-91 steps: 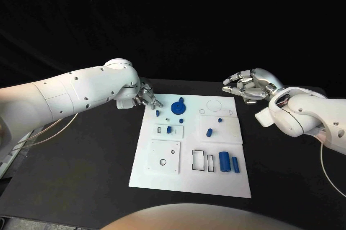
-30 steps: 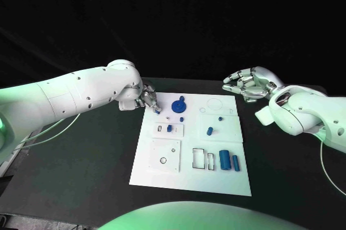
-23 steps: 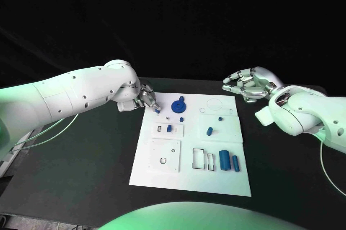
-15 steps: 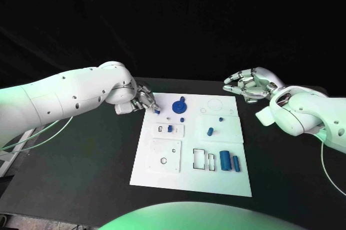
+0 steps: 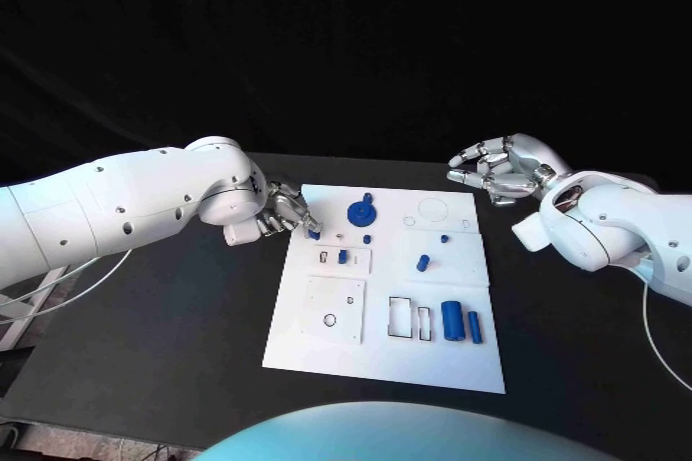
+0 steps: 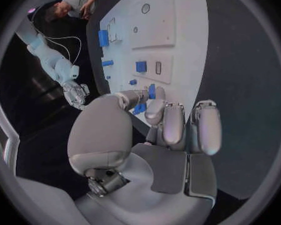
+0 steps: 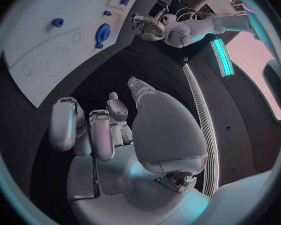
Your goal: Assemble the parts on the task board
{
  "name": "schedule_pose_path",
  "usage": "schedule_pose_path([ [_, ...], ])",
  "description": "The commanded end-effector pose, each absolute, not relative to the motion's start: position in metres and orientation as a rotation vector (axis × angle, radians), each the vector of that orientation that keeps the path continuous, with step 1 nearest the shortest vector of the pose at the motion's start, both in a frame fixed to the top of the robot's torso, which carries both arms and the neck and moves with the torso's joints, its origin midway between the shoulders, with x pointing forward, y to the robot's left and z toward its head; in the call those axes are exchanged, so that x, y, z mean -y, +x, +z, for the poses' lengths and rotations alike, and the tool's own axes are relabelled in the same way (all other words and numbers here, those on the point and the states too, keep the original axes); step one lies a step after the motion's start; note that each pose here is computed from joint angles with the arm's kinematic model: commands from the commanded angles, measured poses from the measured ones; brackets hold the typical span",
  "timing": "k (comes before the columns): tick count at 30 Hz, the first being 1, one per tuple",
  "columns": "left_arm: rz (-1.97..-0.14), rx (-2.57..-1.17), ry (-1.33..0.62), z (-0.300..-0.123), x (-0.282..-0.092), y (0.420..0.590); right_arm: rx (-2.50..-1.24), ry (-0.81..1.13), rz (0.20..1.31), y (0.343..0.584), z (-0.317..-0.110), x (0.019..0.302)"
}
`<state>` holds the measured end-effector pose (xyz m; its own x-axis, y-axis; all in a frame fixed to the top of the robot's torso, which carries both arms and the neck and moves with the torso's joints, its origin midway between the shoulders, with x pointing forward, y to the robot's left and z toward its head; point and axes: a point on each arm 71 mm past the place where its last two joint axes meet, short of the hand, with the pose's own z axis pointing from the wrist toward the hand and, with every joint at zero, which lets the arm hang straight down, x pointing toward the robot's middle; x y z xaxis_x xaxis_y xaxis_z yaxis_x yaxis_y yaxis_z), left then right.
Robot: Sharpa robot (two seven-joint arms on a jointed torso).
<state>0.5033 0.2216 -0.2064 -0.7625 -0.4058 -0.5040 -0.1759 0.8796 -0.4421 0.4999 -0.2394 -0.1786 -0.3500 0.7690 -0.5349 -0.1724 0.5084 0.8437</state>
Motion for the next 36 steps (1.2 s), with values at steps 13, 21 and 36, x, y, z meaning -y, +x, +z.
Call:
schedule_pose_path([
  [13,-0.431,-2.371,-0.293,-0.22,-0.209,0.49,-1.672,0.5,1.072,0.498,-0.181,0.238],
  [21,-0.416,-2.38,-0.23,-0.223,-0.201,0.485,-1.674,0.498,1.073,0.498,-0.181,0.238],
  [36,-0.395,-2.408,-0.178,-0.225,-0.194,0.481,-1.675,0.497,1.075,0.498,-0.182,0.237],
])
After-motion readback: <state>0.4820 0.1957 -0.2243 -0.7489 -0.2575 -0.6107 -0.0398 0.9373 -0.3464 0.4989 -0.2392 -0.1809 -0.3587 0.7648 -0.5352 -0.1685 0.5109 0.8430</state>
